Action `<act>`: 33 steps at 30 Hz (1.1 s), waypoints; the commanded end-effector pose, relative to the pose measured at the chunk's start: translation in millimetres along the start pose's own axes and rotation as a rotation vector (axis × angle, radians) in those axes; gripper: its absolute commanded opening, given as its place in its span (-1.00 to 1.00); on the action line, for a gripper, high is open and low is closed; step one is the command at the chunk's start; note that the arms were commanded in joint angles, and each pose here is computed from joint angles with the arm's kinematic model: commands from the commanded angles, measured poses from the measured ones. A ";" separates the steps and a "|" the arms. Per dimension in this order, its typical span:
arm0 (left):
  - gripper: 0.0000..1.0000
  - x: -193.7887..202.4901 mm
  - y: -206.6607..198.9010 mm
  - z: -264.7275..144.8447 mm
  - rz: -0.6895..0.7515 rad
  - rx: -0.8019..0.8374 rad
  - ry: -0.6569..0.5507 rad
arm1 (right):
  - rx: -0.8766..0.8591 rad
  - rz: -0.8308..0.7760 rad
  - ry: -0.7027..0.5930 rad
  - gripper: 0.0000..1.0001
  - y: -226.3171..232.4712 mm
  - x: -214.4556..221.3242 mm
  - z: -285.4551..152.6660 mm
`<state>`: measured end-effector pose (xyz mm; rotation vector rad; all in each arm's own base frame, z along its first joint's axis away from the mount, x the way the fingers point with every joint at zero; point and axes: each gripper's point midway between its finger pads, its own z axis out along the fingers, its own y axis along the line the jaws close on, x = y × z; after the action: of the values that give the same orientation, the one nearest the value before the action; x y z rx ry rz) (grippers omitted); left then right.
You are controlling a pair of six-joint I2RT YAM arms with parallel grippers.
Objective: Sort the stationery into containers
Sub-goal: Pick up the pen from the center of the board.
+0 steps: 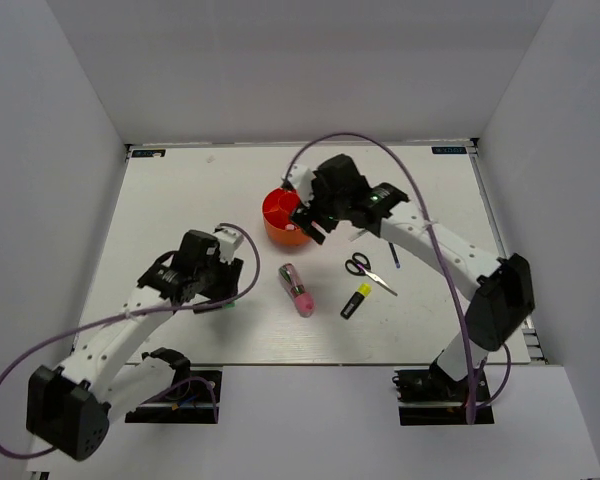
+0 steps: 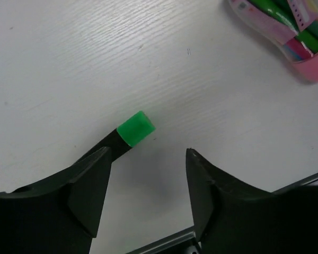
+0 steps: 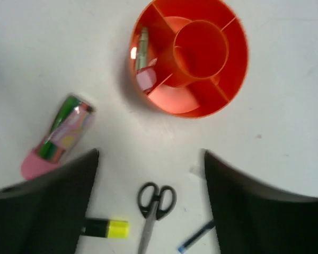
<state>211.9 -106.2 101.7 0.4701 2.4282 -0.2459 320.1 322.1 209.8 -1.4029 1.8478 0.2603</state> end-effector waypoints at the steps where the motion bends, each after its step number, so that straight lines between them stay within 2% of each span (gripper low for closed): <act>1: 0.43 -6.7 -13.1 6.9 0.227 0.127 0.103 | -0.276 0.358 0.017 0.80 64.1 32.8 -24.7; 2: 0.59 -4.5 -11.9 10.0 0.240 0.126 0.133 | -0.318 0.386 -0.003 0.81 70.0 36.1 -27.0; 3: 0.59 1.1 -9.7 19.6 0.244 0.125 0.202 | -0.318 0.408 -0.005 0.81 71.7 48.8 -30.8; 5: 0.62 2.5 -7.7 26.4 0.289 0.126 0.230 | -0.319 0.426 -0.052 0.81 70.4 54.5 -36.7; 12: 0.40 21.0 5.9 51.8 0.354 0.107 0.346 | -0.319 0.513 -0.108 0.77 69.3 84.4 -62.3; 19: 0.37 39.2 10.0 52.1 0.364 0.124 0.409 | -0.327 0.614 -0.175 0.77 61.8 89.6 -75.8; 31: 0.35 70.7 30.0 59.4 0.414 0.036 0.511 | -0.361 0.686 -0.250 0.77 52.8 86.5 -94.6; 33: 0.26 75.5 32.7 62.2 0.413 0.025 0.530 | -0.362 0.722 -0.259 0.77 51.0 87.6 -96.5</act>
<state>200.4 -81.6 9.9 1.1308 2.7603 -0.0425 227.7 219.2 185.8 -0.8199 2.1409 1.0584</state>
